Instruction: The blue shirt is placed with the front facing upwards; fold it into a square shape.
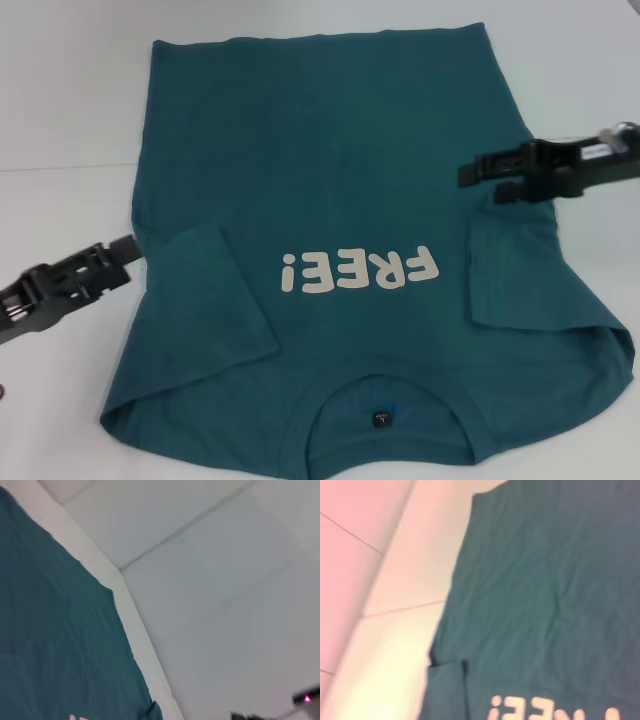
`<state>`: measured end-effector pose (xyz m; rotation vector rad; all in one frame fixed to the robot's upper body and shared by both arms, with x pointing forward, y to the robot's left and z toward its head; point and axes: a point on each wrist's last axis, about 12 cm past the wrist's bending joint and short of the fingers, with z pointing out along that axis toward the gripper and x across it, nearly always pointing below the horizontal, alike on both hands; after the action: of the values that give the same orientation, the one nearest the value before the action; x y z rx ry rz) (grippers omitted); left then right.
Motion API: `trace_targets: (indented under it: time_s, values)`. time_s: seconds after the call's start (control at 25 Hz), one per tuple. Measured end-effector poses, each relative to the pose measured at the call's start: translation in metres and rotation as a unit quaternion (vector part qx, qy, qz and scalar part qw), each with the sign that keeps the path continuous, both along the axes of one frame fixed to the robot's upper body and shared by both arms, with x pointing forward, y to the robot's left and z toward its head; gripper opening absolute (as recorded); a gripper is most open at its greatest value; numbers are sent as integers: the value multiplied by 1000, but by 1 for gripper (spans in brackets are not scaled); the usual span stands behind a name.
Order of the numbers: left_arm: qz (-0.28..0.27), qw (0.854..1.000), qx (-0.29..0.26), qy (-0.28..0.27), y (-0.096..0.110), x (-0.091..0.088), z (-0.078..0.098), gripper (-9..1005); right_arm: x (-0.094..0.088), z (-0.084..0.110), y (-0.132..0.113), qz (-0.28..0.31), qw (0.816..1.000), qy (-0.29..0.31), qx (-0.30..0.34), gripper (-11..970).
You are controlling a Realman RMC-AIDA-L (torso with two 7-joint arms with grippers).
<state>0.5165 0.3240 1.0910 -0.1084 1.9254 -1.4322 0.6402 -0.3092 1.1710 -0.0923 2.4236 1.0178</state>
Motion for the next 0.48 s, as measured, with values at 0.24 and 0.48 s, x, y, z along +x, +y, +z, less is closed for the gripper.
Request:
trace_targets:
  time_s: [0.24,0.48]
  values:
    - [17,995,-28,92,17,-12,-3,810,-20,-3,-25,-20,999,-1,42,849]
    - [3,984,-20,176,21,-21,-8,810,-20,-1,-30,-24,999,2,39,835]
